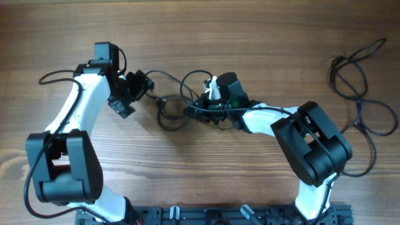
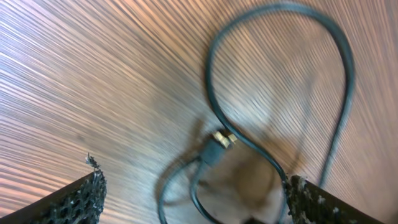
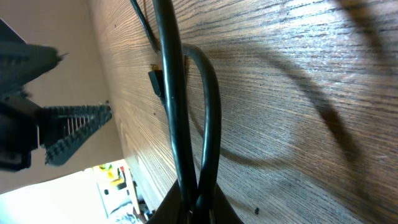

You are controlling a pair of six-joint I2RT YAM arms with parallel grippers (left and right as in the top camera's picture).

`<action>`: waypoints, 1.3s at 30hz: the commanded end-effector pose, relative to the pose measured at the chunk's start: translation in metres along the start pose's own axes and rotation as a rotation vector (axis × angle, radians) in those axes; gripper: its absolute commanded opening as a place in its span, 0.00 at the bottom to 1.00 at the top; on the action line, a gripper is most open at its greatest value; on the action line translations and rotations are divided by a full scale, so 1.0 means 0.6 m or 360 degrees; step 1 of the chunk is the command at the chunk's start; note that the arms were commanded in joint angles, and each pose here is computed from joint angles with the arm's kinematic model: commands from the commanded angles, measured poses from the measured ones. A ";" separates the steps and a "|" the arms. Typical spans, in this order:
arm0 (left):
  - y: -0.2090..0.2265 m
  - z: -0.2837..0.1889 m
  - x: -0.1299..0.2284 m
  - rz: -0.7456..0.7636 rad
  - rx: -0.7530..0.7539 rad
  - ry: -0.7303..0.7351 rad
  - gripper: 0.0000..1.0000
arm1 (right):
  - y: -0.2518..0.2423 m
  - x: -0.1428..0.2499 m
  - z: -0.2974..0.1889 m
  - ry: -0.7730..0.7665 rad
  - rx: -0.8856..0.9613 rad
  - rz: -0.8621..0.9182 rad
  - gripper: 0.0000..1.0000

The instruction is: Untangle cables

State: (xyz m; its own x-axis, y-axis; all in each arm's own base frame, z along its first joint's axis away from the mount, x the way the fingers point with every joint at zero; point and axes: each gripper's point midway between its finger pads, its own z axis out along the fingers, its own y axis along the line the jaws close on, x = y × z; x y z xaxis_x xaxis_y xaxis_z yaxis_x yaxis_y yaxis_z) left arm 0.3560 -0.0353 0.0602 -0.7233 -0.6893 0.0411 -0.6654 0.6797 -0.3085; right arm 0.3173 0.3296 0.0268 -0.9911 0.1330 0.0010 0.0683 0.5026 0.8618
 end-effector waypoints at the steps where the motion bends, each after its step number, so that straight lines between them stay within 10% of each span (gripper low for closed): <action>1: 0.035 -0.004 -0.033 0.0011 -0.0188 -0.0187 0.89 | -0.001 -0.011 0.003 -0.0035 0.0014 -0.0080 0.04; 4: 0.044 -0.005 -0.047 0.0012 -0.0240 -0.0256 0.73 | -0.001 -0.015 0.000 -0.0060 0.0035 -0.0083 0.05; 7: 0.048 -0.005 -0.060 0.0015 -0.0273 -0.0316 0.34 | 0.007 -0.021 -0.014 -0.0113 0.0077 -0.0141 0.05; 10: 0.053 -0.004 -0.069 0.0015 -0.0306 -0.0355 0.24 | 0.032 -0.023 -0.038 -0.0156 0.0100 -0.0239 0.05; 25: 0.051 0.000 -0.073 -0.0036 -0.0299 -0.0373 0.30 | 0.148 -0.080 -0.293 -0.0737 0.0501 -0.0522 0.04; 39: 0.051 0.001 -0.073 -0.0036 -0.0297 -0.0370 0.33 | -0.117 -0.156 -0.463 -0.0931 0.1390 -0.0073 0.04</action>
State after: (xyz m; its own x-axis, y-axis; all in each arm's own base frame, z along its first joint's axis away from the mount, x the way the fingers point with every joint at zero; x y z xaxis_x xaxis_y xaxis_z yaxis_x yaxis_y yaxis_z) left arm 0.3696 0.0144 0.0551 -0.6660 -0.7217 -0.1886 -0.7083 0.6912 -0.1438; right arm 0.3701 0.0778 0.1258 -0.7984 0.3693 -0.4756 0.2482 0.9215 0.2987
